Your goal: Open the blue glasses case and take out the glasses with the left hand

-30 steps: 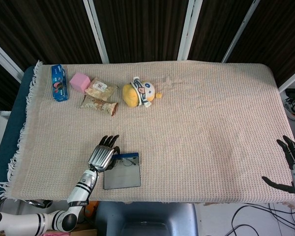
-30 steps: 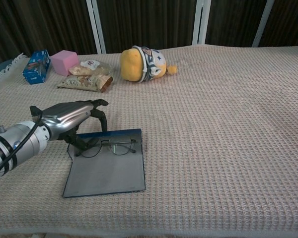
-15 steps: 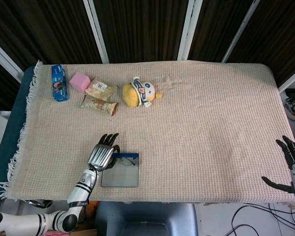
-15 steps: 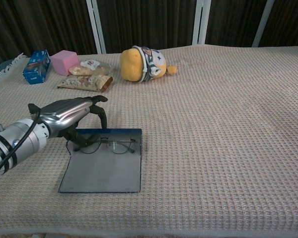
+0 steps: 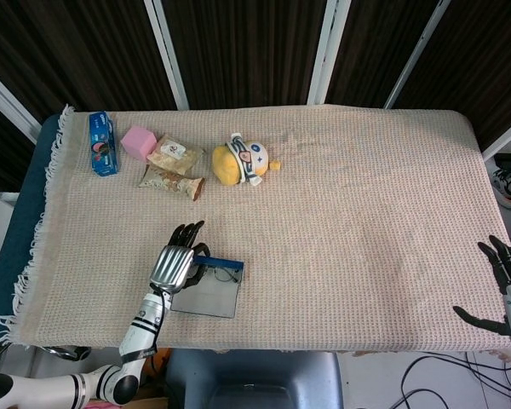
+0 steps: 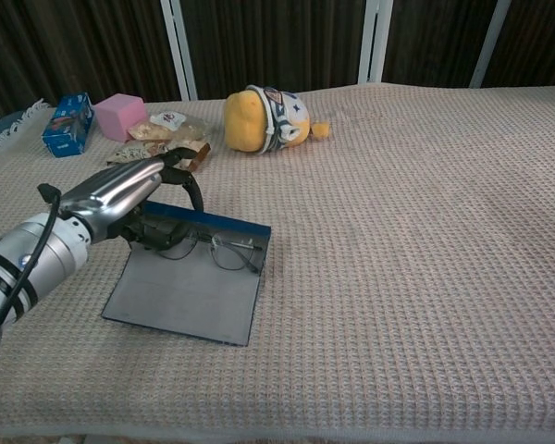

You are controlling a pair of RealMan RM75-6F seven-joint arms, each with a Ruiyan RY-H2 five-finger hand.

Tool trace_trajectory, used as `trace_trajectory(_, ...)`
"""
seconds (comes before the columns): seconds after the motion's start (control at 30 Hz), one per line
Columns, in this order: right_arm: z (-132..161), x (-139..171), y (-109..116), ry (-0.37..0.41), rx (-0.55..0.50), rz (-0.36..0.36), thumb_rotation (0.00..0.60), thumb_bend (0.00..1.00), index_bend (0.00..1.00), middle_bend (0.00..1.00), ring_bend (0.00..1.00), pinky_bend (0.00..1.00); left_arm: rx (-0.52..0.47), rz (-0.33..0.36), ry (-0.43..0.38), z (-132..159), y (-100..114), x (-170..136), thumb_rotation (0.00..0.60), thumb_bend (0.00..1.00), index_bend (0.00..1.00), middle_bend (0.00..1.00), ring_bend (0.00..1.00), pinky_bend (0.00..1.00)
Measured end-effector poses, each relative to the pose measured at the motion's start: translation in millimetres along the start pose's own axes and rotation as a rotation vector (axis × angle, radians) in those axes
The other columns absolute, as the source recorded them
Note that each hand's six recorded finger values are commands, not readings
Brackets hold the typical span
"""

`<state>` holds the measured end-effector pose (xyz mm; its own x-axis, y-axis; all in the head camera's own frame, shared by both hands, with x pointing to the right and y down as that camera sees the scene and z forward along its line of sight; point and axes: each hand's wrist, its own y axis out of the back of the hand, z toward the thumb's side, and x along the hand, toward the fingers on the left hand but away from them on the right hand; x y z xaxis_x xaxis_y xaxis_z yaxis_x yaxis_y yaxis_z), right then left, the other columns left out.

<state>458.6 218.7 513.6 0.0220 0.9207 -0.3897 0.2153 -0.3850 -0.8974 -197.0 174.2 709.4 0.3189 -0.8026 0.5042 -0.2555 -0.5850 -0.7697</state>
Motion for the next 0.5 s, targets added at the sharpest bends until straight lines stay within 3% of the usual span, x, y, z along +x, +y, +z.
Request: trace_trajectory(0.5, 0.5, 0.0, -0.6, 0.001, 0.002, 0.000, 0.600, 0.20, 0.00, 0.00, 0.00, 0.01, -0.123, 0.104, 0.017, -6.2, 11.9, 3.8, 0.600, 0.44, 0.49, 0.00, 0.00, 0.02)
